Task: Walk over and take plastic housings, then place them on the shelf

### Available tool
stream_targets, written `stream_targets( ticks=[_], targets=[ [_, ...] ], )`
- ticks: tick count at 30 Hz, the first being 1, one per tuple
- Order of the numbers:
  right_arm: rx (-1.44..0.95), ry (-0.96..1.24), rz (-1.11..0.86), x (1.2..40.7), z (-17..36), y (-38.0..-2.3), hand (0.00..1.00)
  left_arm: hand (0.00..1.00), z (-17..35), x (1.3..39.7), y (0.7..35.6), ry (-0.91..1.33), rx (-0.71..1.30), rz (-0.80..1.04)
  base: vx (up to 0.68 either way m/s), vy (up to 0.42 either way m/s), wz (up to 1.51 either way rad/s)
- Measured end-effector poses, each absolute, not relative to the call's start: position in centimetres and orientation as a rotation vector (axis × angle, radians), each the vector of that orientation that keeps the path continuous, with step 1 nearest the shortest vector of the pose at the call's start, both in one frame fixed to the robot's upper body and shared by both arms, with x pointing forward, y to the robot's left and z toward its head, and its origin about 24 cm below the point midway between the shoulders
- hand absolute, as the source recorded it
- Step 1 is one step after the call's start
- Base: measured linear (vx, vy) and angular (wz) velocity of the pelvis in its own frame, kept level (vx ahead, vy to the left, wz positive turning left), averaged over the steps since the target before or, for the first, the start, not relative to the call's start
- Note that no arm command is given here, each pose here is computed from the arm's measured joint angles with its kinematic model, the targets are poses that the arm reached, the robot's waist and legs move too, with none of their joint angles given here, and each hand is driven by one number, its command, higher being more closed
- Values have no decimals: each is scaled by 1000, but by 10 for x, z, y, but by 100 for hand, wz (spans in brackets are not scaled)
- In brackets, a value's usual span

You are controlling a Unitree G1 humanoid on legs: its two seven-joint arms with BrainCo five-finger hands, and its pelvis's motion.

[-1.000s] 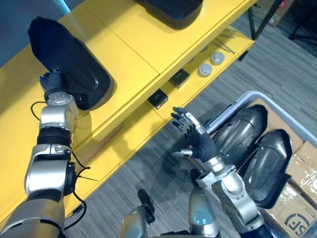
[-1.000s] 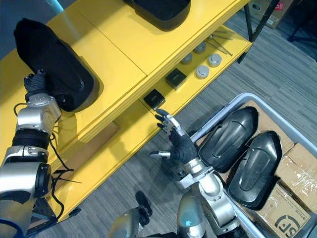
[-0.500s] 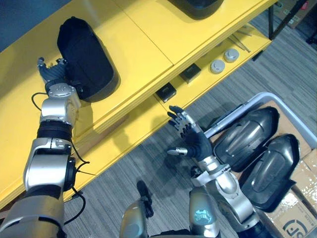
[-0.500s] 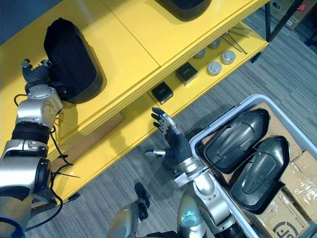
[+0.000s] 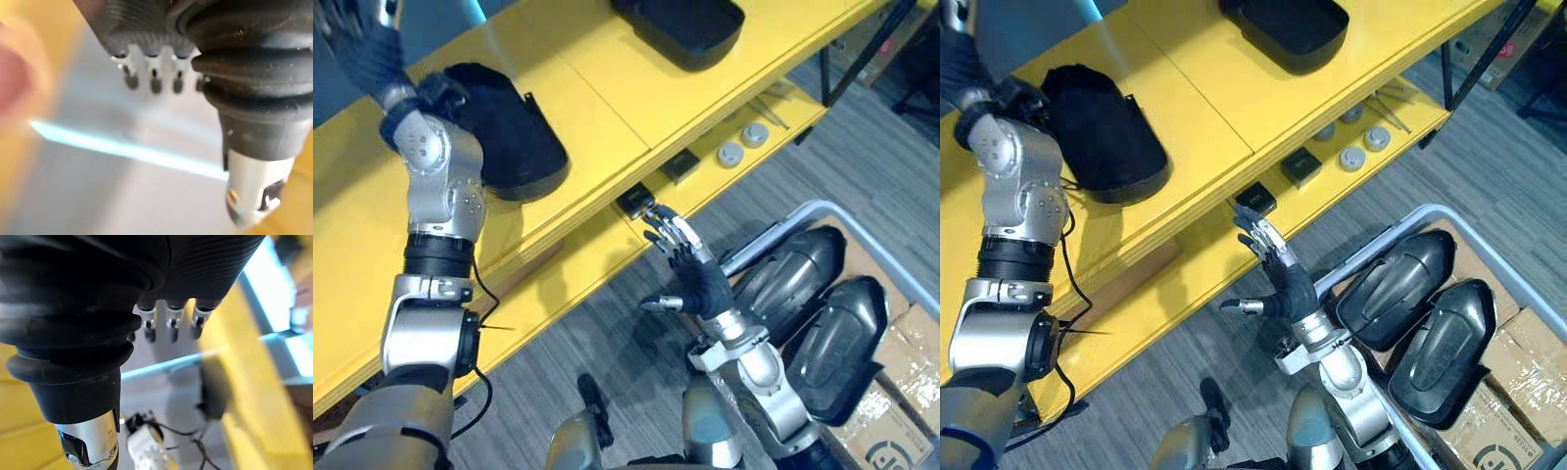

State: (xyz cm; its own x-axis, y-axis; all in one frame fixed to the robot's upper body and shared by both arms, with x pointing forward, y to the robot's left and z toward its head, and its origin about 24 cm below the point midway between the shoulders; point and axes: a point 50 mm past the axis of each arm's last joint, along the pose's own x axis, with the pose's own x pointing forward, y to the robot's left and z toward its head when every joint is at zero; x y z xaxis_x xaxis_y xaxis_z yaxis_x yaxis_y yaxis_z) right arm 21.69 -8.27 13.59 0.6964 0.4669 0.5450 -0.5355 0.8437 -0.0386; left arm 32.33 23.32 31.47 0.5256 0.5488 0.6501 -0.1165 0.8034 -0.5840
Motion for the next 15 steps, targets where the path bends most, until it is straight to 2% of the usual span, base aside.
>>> stream_targets(
  ticks=[5, 8, 12, 15],
  targets=[
    [69, -662, 552, 231, 152, -81, 0, 0, 244, 284, 231, -896, -500, 407, 55, -8, 30],
    [73, -629, 533, 246, 149, -76, 0, 0, 189, 247, 239, -798, -424, 509, -22, -22, 56],
    [103, -531, 518, 264, 137, -57, 0, 0, 122, 213, 240, -519, -315, 624, -61, -34, 60],
    [119, -450, 561, 277, 132, -23, 0, 0, 72, 194, 236, -239, -300, 667, -53, -31, 51]
  ],
)
